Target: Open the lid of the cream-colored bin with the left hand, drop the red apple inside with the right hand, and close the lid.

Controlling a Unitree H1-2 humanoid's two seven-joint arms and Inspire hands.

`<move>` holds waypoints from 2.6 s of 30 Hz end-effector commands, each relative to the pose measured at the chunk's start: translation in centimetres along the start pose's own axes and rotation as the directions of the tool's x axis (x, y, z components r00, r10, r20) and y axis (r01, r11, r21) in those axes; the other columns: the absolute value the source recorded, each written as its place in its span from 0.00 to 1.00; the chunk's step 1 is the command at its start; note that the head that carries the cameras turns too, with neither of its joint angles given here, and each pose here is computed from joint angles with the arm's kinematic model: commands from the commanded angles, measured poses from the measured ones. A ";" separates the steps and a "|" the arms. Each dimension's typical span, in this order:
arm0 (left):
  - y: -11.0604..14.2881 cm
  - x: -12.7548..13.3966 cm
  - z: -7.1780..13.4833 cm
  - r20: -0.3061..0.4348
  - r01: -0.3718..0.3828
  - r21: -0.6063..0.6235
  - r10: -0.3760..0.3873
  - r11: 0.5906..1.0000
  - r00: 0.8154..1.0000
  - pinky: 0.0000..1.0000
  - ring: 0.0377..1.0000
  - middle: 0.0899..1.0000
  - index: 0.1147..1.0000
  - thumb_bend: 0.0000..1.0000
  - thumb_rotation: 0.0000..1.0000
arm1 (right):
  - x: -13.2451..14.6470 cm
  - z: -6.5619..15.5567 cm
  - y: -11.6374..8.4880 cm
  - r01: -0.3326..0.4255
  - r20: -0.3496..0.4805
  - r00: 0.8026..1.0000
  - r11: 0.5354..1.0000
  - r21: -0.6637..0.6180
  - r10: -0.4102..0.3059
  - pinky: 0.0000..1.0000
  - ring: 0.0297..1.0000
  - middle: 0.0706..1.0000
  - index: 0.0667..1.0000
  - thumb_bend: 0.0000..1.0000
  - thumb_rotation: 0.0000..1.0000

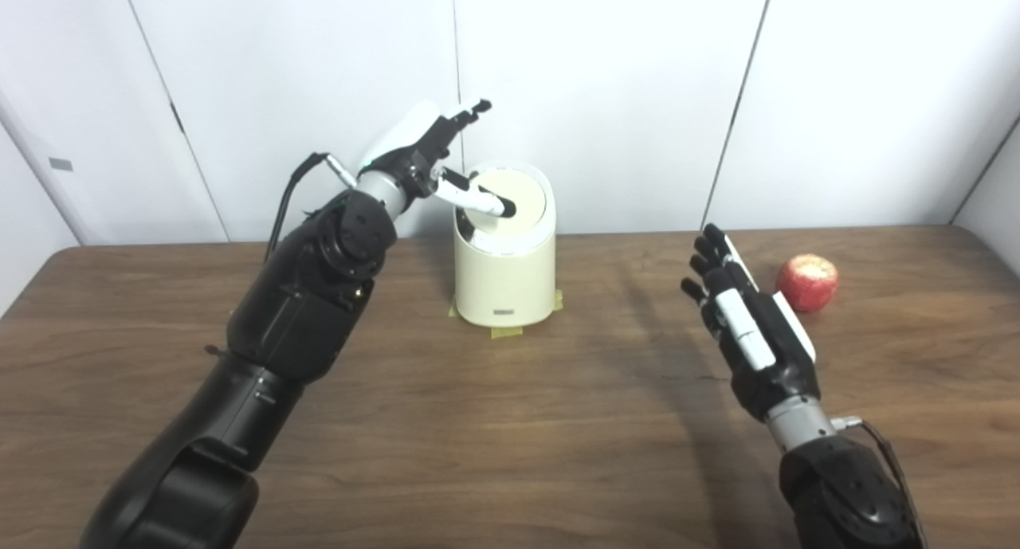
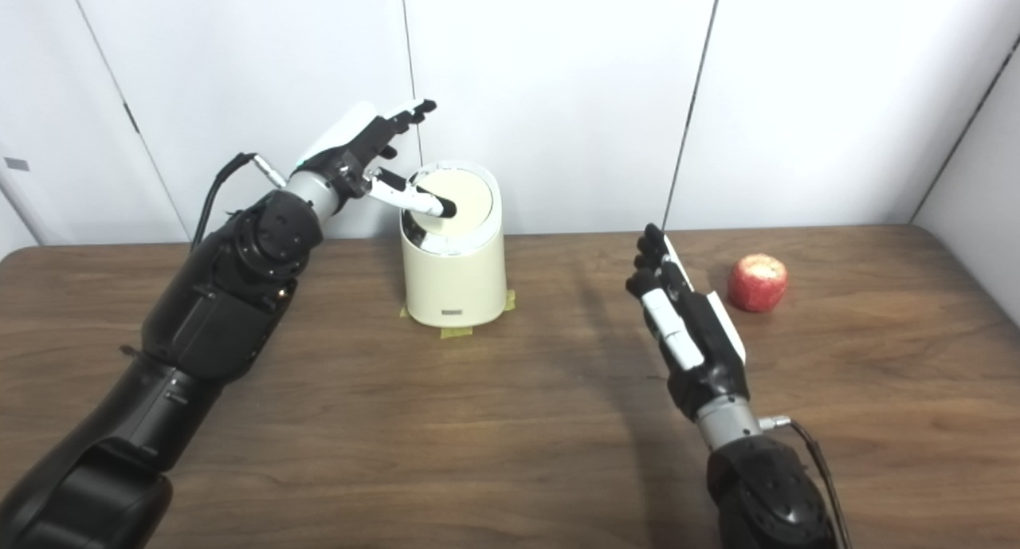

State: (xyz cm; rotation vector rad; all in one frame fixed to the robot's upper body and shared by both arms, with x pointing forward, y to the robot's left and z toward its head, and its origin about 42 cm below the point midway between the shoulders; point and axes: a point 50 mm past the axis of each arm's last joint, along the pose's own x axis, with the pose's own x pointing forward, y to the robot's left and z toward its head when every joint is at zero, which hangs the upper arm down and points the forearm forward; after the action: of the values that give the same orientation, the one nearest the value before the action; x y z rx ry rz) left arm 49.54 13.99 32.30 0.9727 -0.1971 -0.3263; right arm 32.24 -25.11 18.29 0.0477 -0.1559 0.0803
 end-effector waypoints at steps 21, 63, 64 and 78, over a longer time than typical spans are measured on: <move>1.7 3.0 1.6 0.138 -0.156 0.326 0.116 0.932 0.984 0.92 0.95 0.96 0.94 0.84 0.12 | 0.1 1.9 0.6 -0.007 0.139 0.990 0.999 0.052 0.000 0.91 1.00 1.00 1.00 0.69 0.74; 1.3 4.1 3.4 0.215 -0.160 0.572 0.041 0.805 0.976 0.89 0.91 0.91 0.92 0.93 0.08 | -0.9 0.8 1.1 0.011 0.091 0.996 0.997 0.079 -0.018 0.87 0.98 1.00 0.99 0.74 0.71; 1.1 4.1 3.4 0.217 -0.159 0.582 0.037 0.797 0.976 0.91 0.92 0.91 0.92 0.94 0.08 | -0.9 0.9 1.1 0.010 0.091 0.996 0.997 0.078 -0.017 0.86 0.98 1.00 0.99 0.74 0.72; -2.1 4.0 3.5 0.169 -0.029 0.662 -0.111 0.749 0.979 0.98 0.94 0.92 0.92 0.99 0.07 | -0.9 1.2 1.2 0.007 0.086 0.996 0.996 0.093 -0.015 0.86 0.97 0.99 0.99 0.74 0.70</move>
State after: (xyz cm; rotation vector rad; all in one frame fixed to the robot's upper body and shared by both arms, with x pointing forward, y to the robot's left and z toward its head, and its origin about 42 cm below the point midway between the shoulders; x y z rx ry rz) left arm 51.76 9.73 32.00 1.6288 -0.4906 -0.3829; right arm 30.63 -24.26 17.23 0.1367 -0.1568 0.0627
